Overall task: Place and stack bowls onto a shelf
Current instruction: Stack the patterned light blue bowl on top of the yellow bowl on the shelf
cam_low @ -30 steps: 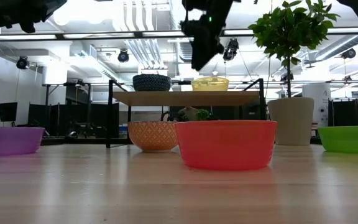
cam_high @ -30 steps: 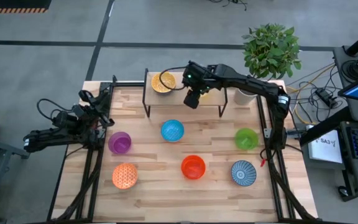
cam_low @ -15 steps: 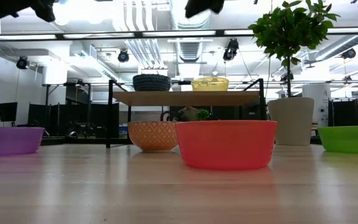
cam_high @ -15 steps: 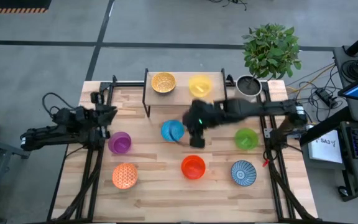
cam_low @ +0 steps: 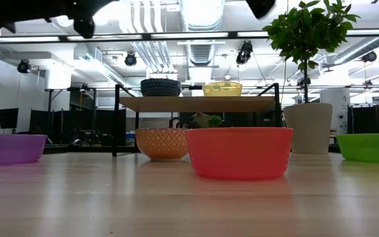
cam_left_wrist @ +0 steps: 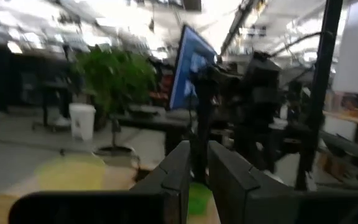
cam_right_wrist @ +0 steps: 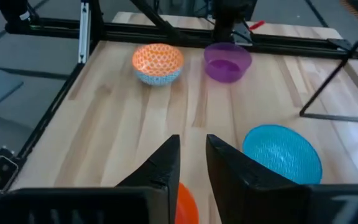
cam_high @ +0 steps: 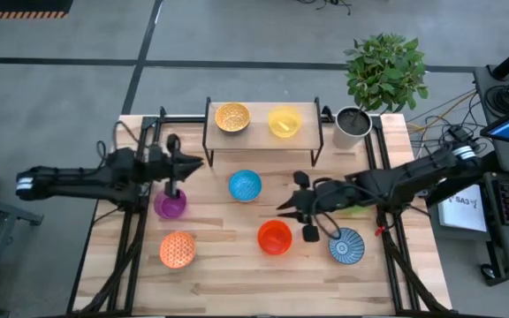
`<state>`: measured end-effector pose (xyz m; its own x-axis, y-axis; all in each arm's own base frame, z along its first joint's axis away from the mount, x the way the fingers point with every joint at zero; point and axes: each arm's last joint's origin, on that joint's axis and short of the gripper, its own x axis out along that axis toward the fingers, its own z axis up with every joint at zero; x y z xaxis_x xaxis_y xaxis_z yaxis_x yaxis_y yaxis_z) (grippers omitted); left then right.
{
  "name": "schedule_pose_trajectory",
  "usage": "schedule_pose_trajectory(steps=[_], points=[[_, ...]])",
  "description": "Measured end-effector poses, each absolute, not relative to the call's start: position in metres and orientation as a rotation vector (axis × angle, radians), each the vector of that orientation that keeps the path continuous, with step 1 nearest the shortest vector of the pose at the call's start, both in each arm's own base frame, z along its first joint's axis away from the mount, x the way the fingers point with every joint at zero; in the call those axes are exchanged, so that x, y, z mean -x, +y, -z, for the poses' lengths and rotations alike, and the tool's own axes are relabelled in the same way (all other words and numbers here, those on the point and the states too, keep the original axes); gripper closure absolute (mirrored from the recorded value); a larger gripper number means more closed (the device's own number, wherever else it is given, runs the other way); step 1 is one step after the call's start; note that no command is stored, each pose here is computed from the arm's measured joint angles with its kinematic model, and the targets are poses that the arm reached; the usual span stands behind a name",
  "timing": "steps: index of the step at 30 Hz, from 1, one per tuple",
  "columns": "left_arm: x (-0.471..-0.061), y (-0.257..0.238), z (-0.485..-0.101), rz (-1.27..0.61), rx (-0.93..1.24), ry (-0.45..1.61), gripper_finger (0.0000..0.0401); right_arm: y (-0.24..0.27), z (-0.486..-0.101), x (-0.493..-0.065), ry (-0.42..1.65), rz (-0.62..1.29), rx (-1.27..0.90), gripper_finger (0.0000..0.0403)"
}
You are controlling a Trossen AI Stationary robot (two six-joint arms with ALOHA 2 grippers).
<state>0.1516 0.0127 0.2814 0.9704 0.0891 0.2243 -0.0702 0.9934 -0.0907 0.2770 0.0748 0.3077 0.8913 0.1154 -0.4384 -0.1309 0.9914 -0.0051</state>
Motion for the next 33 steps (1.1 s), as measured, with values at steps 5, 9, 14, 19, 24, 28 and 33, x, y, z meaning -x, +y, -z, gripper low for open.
schedule_pose_trajectory(steps=[5,9,14,19,24,28,33], points=[[-0.18,0.003,-0.286,-0.021,0.097,-0.063,0.0362,0.068,-0.28,-0.251,0.388,-0.131,0.014,0.0345],[-0.204,-0.007,-0.292,-0.016,0.087,0.074,0.0362,0.062,-0.261,-0.233,0.344,-0.127,-0.034,0.0346],[-0.235,-0.019,-0.292,-0.001,0.031,0.323,0.0362,0.063,-0.236,-0.218,0.235,-0.156,-0.056,0.0346],[-0.258,-0.037,-0.274,0.02,-0.068,0.601,0.0362,0.066,-0.214,-0.207,0.194,-0.186,-0.062,0.0346],[-0.278,-0.05,-0.26,-0.005,-0.124,0.714,0.0362,0.065,-0.215,-0.203,0.168,-0.187,-0.067,0.0346],[-0.291,-0.056,-0.247,-0.005,-0.118,0.77,0.0362,0.065,-0.219,-0.202,0.152,-0.192,-0.053,0.0346],[-0.304,-0.062,-0.233,-0.027,-0.082,0.818,0.0362,0.065,-0.217,-0.202,0.158,-0.2,-0.045,0.0346]])
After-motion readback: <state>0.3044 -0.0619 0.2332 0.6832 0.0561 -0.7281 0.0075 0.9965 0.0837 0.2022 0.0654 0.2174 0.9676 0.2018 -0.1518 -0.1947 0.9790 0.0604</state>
